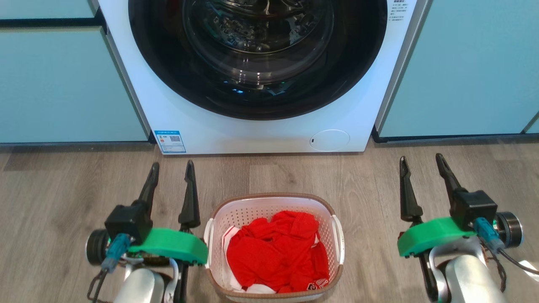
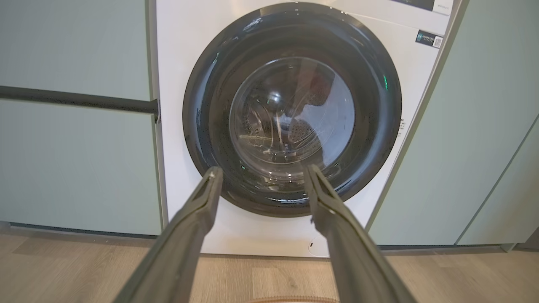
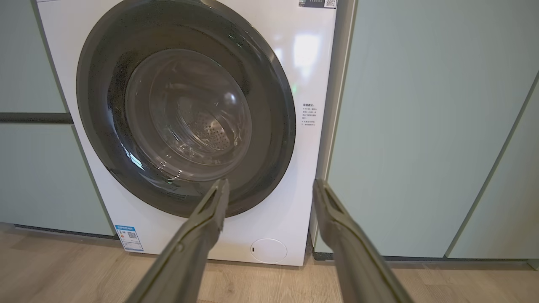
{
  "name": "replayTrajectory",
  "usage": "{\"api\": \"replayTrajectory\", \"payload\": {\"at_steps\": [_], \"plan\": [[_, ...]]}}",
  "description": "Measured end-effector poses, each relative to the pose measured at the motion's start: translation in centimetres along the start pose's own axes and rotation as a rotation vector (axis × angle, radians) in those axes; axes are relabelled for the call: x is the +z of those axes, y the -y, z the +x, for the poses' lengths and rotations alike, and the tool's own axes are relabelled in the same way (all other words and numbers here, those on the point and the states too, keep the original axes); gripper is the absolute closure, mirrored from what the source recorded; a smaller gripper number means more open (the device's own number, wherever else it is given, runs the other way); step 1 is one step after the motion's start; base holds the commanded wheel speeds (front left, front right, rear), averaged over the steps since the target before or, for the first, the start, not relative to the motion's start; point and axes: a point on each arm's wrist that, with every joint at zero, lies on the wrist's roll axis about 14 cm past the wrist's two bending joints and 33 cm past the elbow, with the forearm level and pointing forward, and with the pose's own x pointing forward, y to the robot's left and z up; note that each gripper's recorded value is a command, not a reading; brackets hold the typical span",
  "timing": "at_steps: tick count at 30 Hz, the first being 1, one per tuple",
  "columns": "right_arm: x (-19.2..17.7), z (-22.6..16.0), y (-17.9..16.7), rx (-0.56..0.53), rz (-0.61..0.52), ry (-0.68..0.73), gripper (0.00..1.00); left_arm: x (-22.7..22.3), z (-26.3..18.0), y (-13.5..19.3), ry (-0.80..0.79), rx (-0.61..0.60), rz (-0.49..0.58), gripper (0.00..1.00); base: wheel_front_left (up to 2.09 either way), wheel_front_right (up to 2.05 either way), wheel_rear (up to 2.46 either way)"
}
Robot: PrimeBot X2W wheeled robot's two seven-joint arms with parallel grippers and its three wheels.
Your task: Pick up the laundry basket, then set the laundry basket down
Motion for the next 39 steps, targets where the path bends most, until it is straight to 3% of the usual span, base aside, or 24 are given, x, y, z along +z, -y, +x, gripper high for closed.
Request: {"api": "replayTrajectory", "payload": {"at_steps": [23, 39], "plan": [[-1.7, -0.6, 0.7, -0.023, 0.011, -0.053, 0.0, -3.7, -0.7, -0.6, -0.119, 0.023, -0.02, 0.0, 0.0, 0.0, 0.0], [-10.0, 0.7, 1.2, -0.013, 0.005, -0.325, 0.0, -13.5, -0.2, -2.0, -0.421, 0.045, 0.008, 0.0, 0.0, 0.0, 0.0]]}}
